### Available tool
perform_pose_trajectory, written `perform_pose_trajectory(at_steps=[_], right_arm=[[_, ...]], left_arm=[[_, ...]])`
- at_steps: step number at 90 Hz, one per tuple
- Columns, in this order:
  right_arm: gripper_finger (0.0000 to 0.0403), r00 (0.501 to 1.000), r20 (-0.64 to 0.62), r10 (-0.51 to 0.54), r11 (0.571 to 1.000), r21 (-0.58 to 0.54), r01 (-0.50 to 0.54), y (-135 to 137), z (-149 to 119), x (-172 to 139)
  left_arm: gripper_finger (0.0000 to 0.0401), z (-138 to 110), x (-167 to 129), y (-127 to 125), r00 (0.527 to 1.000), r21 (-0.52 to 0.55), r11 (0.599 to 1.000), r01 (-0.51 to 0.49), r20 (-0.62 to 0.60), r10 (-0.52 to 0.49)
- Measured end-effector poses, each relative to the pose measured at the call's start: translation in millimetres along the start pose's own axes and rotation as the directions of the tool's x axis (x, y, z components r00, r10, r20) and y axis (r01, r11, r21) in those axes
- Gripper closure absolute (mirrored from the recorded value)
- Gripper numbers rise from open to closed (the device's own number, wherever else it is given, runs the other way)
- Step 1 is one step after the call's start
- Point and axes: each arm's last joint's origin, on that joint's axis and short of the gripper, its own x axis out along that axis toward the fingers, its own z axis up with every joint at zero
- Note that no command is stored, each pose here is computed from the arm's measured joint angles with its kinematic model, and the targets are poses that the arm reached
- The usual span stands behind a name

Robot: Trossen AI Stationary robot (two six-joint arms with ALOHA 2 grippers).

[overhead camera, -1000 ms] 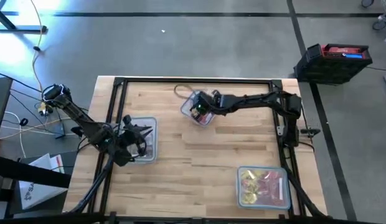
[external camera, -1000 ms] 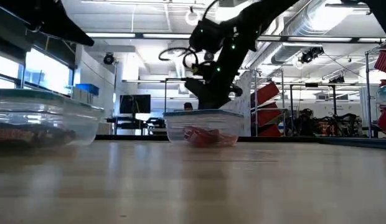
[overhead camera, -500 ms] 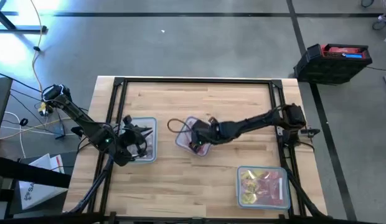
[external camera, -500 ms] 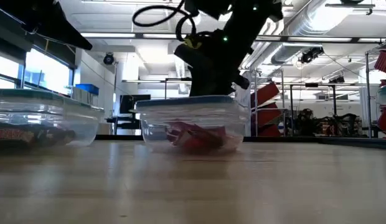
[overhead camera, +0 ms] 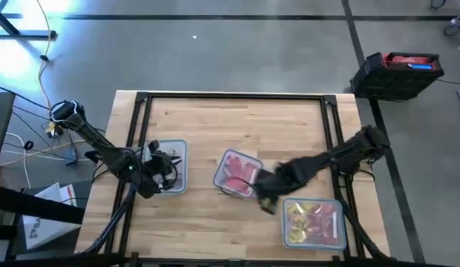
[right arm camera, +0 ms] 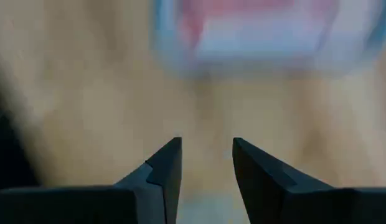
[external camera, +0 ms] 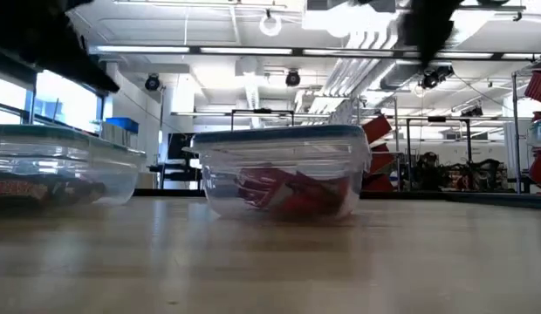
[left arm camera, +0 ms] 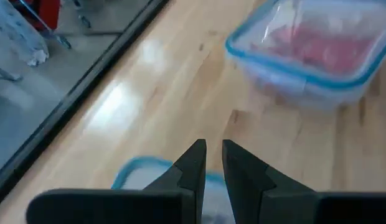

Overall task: Sort candy
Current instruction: Return to Home Position

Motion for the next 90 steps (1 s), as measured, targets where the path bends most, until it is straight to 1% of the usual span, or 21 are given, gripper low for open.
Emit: perform_pose_trajectory(at_steps=[5,12,17,24,30,38,52,57,68,78,90], right_arm=[[0.0289,0.992,-0.128,0.003,0.998,0.066,0.006,5.4,-19.9,-0.3],[0.0289,0.963,-0.268,-0.021,0.991,0.121,0.055,13.3,-42.7,5.4],[0.0289,0.943,-0.330,-0.047,0.986,0.137,0.097,16.3,-56.8,5.0],[0.0289,0.914,-0.389,-0.115,0.974,0.139,0.181,15.0,-72.9,3.1],[0.0289,0.897,-0.413,-0.157,0.957,0.161,0.242,11.3,-78.3,9.4],[0.0289,0.889,-0.423,-0.177,0.946,0.176,0.273,5.3,-80.4,17.0],[0.0289,0.897,-0.417,-0.145,0.960,0.159,0.229,-0.4,-77.2,41.3],[0.0289,0.897,-0.416,-0.148,0.960,0.157,0.231,-5.1,-75.3,48.1],[0.0289,0.904,-0.384,-0.186,0.954,0.151,0.261,-16.5,-66.9,57.1],[0.0289,0.913,-0.337,-0.231,0.950,0.122,0.286,-26.7,-56.9,61.0],[0.0289,0.925,-0.275,-0.264,0.953,0.074,0.294,-36.0,-43.0,61.0]], left_arm=[[0.0362,-8.6,2.5,0.8,0.998,0.007,1.000,0.026,-0.063,-0.025],[0.0362,-17.0,4.9,1.4,0.991,0.015,0.999,0.051,-0.123,-0.049],[0.0362,-20.4,5.6,2.2,0.988,0.021,0.998,0.056,-0.148,-0.052],[0.0362,-24.0,6.9,3.2,0.987,0.018,0.999,0.045,-0.155,-0.042],[0.0362,-24.9,8.1,4.4,0.988,0.029,0.999,0.028,-0.150,-0.023],[0.0362,-27.7,10.6,5.8,0.988,0.043,0.999,0.016,-0.155,-0.009],[0.0362,-33.3,16.6,10.3,0.986,0.104,0.994,-0.023,-0.163,0.040],[0.0362,-35.5,18.9,11.9,0.984,0.110,0.993,-0.035,-0.171,0.054],[0.0362,-35.1,21.8,13.8,0.981,0.086,0.995,-0.049,-0.184,0.065],[0.0362,-32.3,23.8,12.3,0.984,0.083,0.996,-0.035,-0.173,0.049],[0.0362,-26.4,27.5,10.2,0.990,0.127,0.992,-0.029,-0.131,0.046]])
